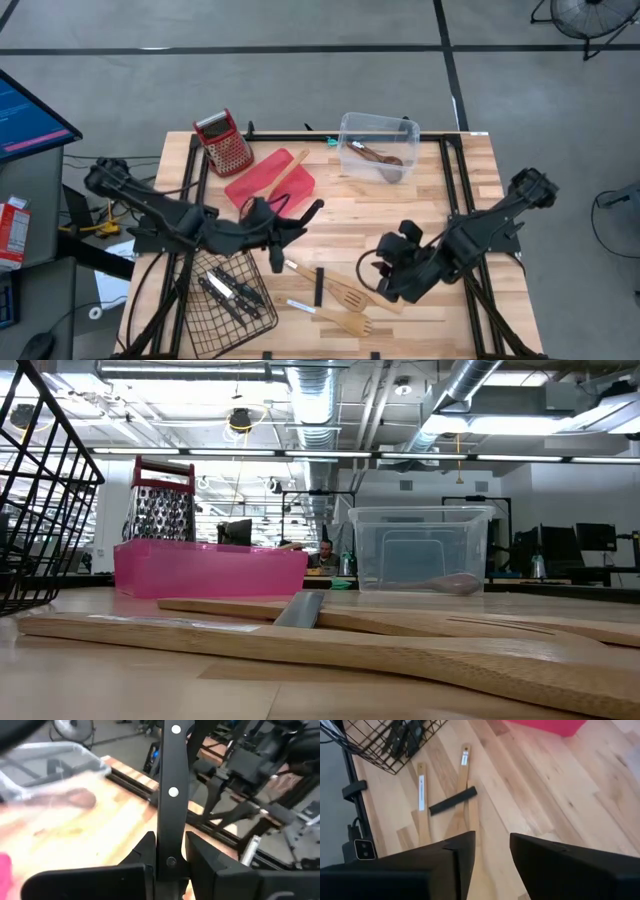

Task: Pick & Place Kitchen Items
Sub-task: Put the black kitchen knife into the wire basket, then put the wooden slotted serving spoon into the transparent bin

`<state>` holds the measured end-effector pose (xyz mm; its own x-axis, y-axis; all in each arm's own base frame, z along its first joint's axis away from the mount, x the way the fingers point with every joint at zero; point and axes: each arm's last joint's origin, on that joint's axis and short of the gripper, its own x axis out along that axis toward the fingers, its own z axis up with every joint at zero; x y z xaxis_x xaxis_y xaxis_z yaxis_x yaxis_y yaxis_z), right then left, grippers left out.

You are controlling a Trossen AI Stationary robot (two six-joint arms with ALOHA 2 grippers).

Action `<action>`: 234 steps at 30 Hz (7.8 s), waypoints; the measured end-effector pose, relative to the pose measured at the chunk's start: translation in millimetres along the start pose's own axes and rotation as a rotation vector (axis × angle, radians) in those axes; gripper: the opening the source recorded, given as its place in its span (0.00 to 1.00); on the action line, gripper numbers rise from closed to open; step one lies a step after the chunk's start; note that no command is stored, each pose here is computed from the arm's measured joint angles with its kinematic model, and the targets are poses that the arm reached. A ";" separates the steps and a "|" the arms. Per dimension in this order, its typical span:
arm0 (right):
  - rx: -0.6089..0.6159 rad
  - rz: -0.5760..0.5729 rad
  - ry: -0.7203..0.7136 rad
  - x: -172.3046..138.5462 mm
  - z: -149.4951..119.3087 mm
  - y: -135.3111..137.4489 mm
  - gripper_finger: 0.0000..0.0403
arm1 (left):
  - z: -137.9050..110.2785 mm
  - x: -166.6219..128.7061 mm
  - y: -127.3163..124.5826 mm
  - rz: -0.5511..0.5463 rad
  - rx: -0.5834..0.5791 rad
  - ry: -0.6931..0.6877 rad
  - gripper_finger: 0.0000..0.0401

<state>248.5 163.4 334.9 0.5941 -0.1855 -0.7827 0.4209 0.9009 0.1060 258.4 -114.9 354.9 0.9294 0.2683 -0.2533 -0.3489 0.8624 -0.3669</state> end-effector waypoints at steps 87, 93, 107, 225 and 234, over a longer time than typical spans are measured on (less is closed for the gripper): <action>0.116 -0.066 0.052 49.0 4.3 12.5 0.29 | -193.1 -68.2 70.1 -0.415 0.625 1.048 0.12; 0.117 -0.059 0.064 49.0 3.9 12.7 0.29 | -196.8 -68.0 73.9 -0.412 0.628 1.051 0.13; 0.120 -0.049 0.055 50.1 6.5 12.9 0.29 | -196.9 -68.3 72.5 -0.443 0.623 1.061 0.16; 0.104 -0.109 0.182 20.7 -43.0 24.8 0.44 | -188.1 135.7 86.2 -0.372 0.884 1.000 0.44; 0.088 -0.136 0.192 20.2 -44.0 21.9 0.44 | -187.4 137.0 88.9 -0.337 0.900 0.992 0.14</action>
<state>239.5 196.7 294.5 0.3905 -0.2177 -0.8945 0.5512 0.8335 0.0378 332.2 -82.0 119.8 0.3464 -0.0942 -0.9334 0.4238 0.9033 0.0661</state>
